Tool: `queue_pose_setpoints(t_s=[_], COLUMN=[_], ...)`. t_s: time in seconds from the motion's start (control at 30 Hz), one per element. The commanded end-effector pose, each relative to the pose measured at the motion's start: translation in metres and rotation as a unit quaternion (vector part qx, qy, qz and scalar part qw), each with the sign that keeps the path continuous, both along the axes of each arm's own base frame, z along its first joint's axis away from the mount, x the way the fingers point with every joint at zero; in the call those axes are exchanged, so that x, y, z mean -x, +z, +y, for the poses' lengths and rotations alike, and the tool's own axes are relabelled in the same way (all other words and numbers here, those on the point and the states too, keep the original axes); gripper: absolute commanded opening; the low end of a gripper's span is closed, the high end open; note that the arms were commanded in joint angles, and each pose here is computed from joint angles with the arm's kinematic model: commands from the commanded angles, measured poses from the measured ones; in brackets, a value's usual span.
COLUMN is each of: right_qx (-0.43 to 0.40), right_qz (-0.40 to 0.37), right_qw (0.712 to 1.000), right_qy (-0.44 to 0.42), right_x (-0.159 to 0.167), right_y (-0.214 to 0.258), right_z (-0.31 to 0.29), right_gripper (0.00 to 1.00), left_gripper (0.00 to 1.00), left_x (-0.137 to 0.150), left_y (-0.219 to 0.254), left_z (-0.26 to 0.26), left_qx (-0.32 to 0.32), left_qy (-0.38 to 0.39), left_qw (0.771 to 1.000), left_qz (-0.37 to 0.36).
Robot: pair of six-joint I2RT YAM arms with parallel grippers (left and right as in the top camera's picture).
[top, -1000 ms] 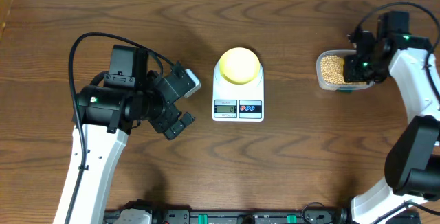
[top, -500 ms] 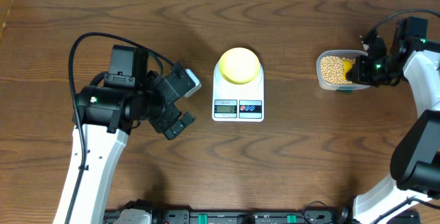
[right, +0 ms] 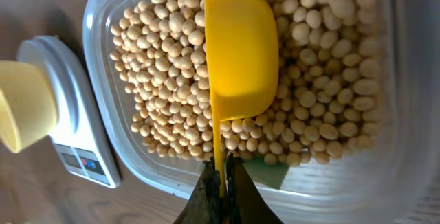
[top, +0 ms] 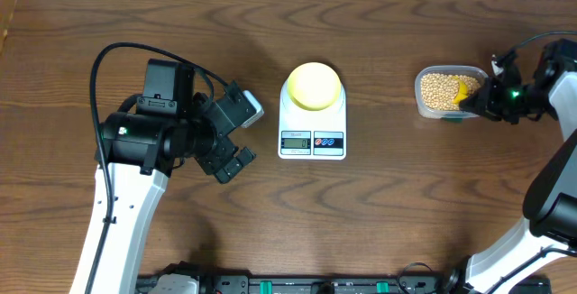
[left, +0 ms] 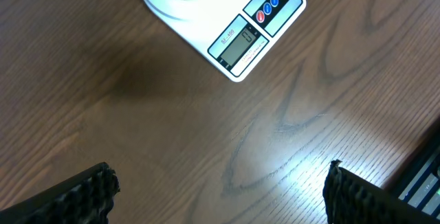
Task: Scoop item into bowl and weigh 50g on scale
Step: 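Dip the scoop into the soybeans and scoop with the right gripper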
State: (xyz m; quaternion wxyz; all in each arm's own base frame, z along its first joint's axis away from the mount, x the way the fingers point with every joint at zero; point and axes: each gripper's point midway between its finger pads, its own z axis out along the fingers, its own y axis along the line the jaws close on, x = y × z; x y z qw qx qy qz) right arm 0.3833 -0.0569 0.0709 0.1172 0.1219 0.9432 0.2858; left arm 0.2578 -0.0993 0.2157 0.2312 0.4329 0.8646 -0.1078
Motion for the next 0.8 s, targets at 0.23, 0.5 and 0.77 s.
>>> queue_pose_setpoints(t_s=[0.23,0.5,0.77], right_qx=[-0.097,-0.135,-0.173], right_qz=[-0.018,-0.029,-0.052], right_qw=[0.994,0.988,0.981], right_qy=[-0.045,-0.063,-0.074], right_x=[0.002,0.007,0.009], right_y=[0.013,0.022,0.035], right_z=[-0.009,-0.017,-0.024], right_gripper=[0.01,0.01,0.01], left_gripper=[0.98,0.98,0.98], left_x=[0.002,0.003,0.003], left_y=[-0.002,-0.002,-0.002], left_z=[-0.001,-0.001,-0.001], left_qx=[0.004,0.004,0.004], left_qy=[-0.009,-0.009,-0.009], left_qw=[1.000,1.000,1.000], left_qz=[0.003,0.004,0.004])
